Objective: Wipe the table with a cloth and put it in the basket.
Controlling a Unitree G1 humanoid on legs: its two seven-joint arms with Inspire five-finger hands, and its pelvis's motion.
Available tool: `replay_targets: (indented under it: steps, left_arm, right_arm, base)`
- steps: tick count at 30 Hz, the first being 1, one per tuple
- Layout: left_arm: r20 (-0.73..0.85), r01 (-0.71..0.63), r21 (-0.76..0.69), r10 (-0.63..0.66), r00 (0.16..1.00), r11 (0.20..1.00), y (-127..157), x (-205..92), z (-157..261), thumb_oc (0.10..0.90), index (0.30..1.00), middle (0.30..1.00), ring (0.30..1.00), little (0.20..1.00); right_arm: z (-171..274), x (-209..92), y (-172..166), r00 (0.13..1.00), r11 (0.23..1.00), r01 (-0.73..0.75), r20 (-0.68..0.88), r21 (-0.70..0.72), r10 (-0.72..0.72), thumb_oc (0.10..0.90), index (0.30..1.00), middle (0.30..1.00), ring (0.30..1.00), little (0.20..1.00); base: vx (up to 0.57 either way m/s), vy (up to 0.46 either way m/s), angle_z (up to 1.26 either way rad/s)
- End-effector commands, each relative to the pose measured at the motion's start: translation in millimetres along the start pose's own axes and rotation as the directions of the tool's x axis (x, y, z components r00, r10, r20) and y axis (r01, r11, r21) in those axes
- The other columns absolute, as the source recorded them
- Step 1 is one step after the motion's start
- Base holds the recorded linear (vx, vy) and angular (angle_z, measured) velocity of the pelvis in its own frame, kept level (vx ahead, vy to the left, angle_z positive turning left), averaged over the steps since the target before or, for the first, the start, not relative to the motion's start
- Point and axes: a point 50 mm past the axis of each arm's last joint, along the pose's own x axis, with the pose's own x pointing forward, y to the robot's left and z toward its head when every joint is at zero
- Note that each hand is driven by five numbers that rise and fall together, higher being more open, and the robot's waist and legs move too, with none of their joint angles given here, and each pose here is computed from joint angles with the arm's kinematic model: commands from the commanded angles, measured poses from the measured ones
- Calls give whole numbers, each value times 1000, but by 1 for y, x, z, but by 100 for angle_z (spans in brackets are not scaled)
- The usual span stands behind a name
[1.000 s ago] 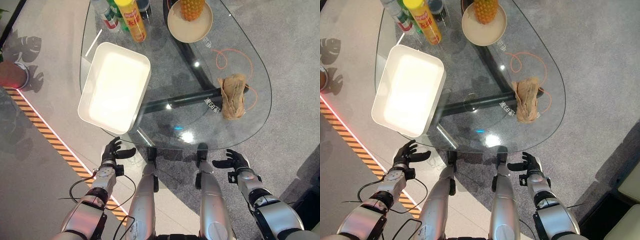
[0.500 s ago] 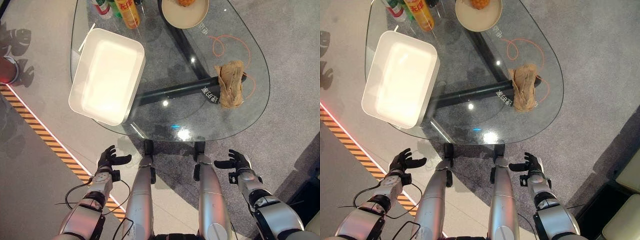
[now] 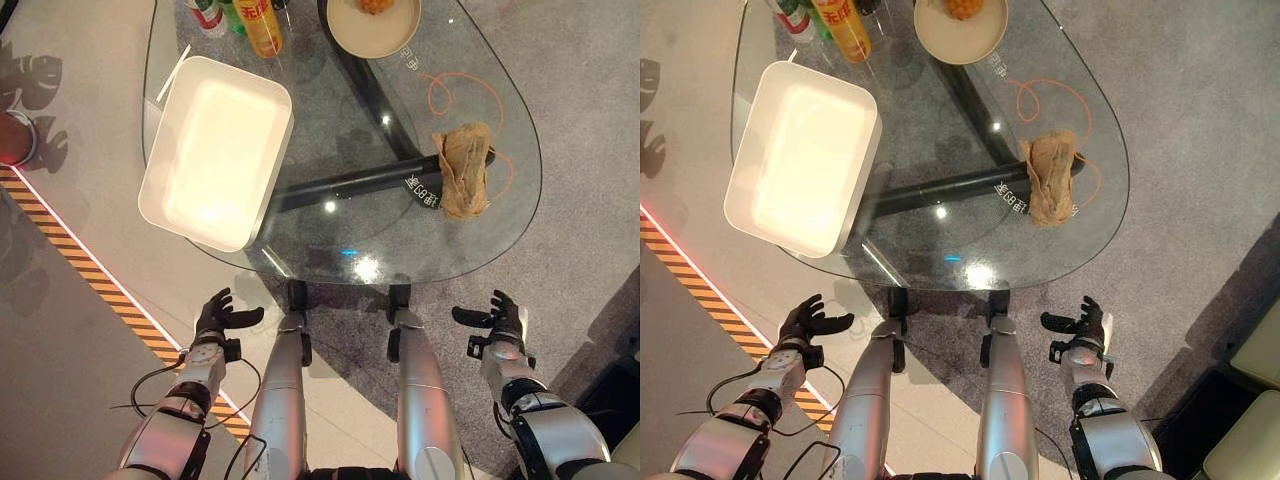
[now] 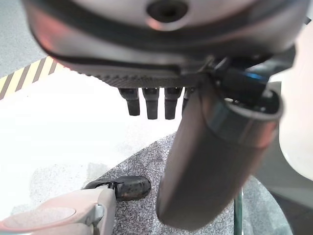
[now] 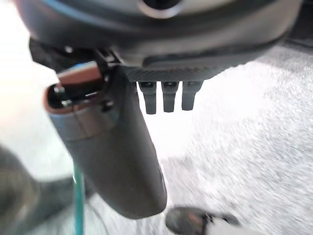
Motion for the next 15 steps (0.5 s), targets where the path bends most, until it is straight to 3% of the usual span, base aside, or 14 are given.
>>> replay_targets:
  steps: [1,15]
  left_arm:
    - [-41,-96,18,96,994,995,35,-8,-26,800,900,900,900,900]
    - [-38,-102,25,103,994,994,37,-8,-24,800,900,900,900,900]
  right_arm:
    - [15,9,-48,970,972,216,97,89,-224,800,900,900,900,900]
    - [70,11,-69,858,858,409,188,309,-477,800,900,900,900,900]
  base:
    - [0,0,0]
    - [0,0,0]
